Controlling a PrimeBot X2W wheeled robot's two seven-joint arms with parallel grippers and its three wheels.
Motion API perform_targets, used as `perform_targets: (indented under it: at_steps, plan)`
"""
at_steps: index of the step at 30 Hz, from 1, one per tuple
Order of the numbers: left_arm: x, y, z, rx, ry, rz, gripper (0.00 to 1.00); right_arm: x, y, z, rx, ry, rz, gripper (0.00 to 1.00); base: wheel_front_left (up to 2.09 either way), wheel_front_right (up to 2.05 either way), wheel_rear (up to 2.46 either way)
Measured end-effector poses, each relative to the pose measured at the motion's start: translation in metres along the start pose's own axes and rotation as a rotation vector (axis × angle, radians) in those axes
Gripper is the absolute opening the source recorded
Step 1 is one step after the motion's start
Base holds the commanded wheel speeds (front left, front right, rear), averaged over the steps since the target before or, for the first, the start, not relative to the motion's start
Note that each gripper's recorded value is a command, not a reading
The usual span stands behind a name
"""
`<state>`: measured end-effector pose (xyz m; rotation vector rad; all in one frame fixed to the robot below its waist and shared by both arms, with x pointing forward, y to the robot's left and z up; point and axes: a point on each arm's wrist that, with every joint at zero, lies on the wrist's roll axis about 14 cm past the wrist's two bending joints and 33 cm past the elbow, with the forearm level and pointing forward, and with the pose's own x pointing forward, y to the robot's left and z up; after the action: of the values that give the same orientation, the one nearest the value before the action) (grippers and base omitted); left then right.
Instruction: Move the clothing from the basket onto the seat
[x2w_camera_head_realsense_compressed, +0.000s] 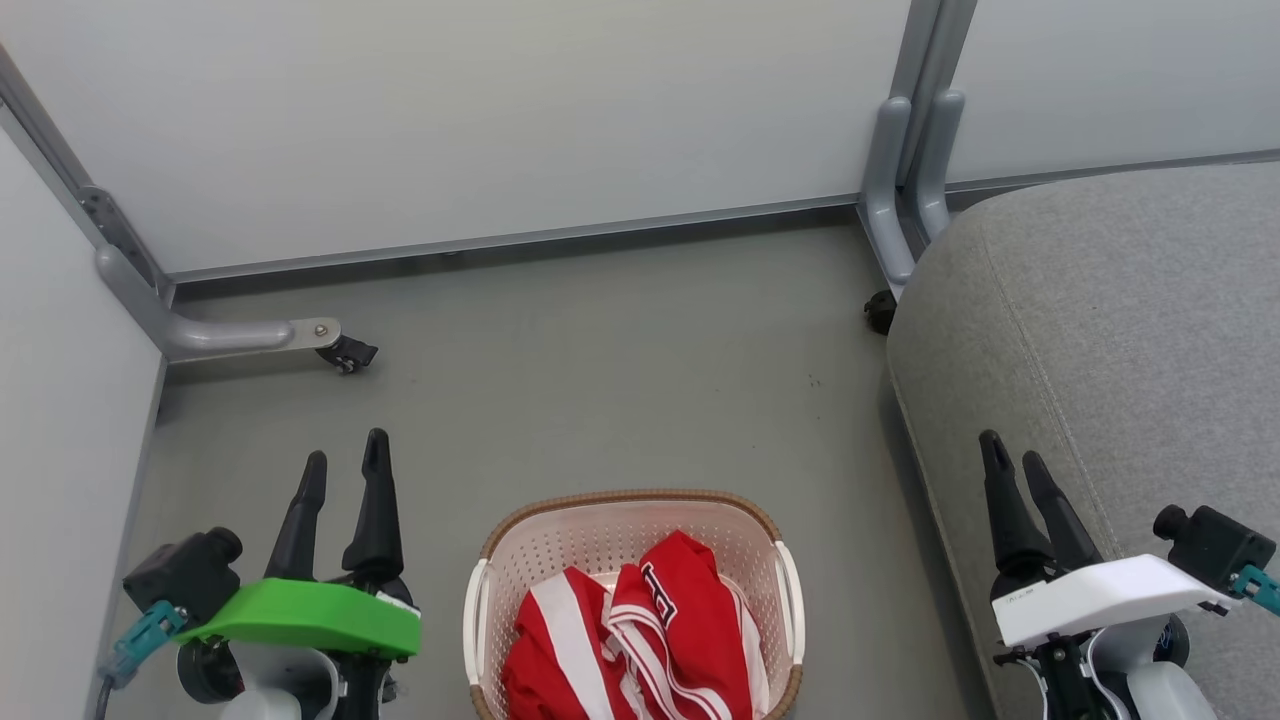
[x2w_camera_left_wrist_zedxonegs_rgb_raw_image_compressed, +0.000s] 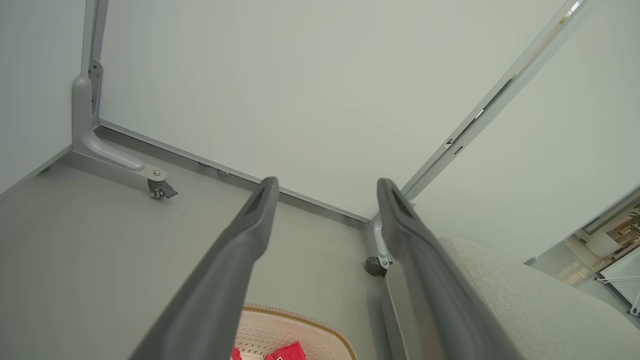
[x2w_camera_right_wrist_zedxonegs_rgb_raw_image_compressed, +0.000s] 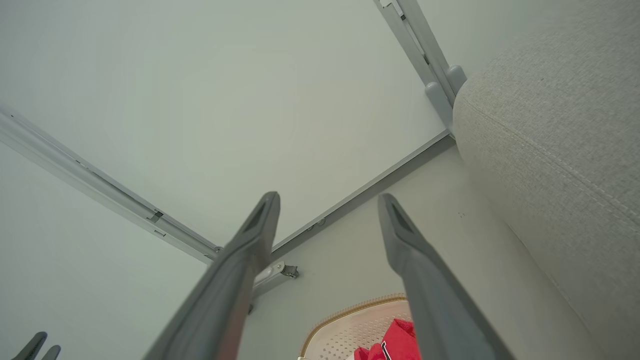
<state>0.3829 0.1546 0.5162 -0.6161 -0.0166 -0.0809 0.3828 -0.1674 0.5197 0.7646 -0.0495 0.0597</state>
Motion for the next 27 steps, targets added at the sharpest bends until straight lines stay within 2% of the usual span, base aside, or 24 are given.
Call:
perform_targets:
  at_steps: [27]
  plan:
    - [0.001, -0.019, -0.008, 0.313, -0.008, -0.076, 1.00, -0.001, 0.008, -0.014, -0.310, 0.021, 0.058, 1.00, 0.00, 0.00, 0.00]
